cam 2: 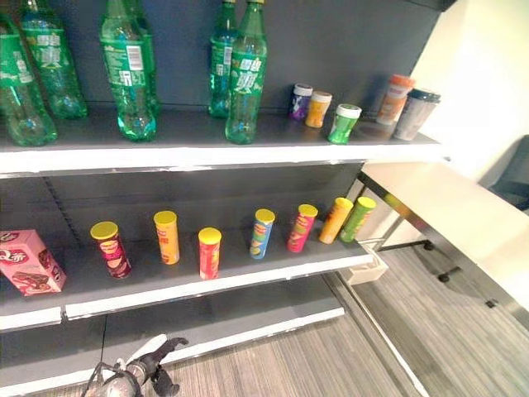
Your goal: Put the goods on the table back onto the shelves and tidy them up.
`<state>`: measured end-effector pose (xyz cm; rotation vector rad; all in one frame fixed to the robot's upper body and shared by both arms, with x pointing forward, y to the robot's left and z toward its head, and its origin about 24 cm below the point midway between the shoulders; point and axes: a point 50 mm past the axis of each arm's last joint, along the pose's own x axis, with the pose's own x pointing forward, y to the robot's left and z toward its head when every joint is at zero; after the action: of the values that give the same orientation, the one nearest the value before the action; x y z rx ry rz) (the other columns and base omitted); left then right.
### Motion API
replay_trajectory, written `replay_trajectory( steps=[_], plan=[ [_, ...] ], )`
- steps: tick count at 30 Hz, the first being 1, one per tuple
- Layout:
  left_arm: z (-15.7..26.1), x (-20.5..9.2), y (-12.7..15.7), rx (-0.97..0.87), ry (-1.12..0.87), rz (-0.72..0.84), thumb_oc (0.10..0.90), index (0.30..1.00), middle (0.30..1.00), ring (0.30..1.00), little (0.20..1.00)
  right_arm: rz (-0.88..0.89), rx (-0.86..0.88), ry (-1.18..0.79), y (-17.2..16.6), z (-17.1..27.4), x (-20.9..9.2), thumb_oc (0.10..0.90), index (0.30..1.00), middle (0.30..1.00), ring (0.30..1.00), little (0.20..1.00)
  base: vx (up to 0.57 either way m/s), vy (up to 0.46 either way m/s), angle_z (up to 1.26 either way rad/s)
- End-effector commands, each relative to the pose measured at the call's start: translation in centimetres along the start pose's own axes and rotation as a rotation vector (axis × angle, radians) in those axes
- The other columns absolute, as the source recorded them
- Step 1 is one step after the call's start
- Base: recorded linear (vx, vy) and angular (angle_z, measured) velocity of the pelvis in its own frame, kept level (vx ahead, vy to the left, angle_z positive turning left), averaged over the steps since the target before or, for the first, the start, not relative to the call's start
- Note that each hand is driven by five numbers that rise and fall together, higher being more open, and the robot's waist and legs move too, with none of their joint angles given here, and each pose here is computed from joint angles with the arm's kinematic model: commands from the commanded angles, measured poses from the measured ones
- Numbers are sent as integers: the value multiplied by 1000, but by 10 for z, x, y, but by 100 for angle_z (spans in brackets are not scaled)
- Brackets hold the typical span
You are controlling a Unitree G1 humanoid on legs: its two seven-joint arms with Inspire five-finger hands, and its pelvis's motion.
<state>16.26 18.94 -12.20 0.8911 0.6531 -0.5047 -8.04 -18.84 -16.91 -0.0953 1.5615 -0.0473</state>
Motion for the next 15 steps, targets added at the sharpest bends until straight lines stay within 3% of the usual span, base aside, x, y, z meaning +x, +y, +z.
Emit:
replay_trajectory(
  steps=[1, 3, 4, 9, 12, 15],
  plan=[
    [44, 13, 67, 50, -193, 192, 800, 900, 900, 900, 900, -20, 26, -69, -9, 17, 1, 800, 900, 900, 900, 900, 0, -1, 20],
    [44, 13, 67, 50, -193, 192, 800, 900, 900, 900, 900, -20, 26, -69, -9, 17, 1, 800, 900, 900, 900, 900, -19, 7, 7],
    [64, 22, 74, 51, -235, 198, 800, 900, 900, 900, 900, -45, -193, -40, -30, 36, 6, 800, 900, 900, 900, 900, -38, 14, -9],
    [71, 29, 69, 87, -224, 166, 800, 900, 900, 900, 900, -109, -323, -72, -50, 61, 6, 800, 900, 900, 900, 900, 89, 94, -22],
    [78, 33, 44, 24, -221, 87, 800, 900, 900, 900, 900, -101, -347, -138, -37, 84, 8, 800, 900, 900, 900, 900, 348, 333, -41],
    [92, 36, 44, 11, -255, 86, 800, 900, 900, 900, 900, -122, -410, -201, -38, 109, 7, 800, 900, 900, 900, 900, 120, 214, -67]
  ],
)
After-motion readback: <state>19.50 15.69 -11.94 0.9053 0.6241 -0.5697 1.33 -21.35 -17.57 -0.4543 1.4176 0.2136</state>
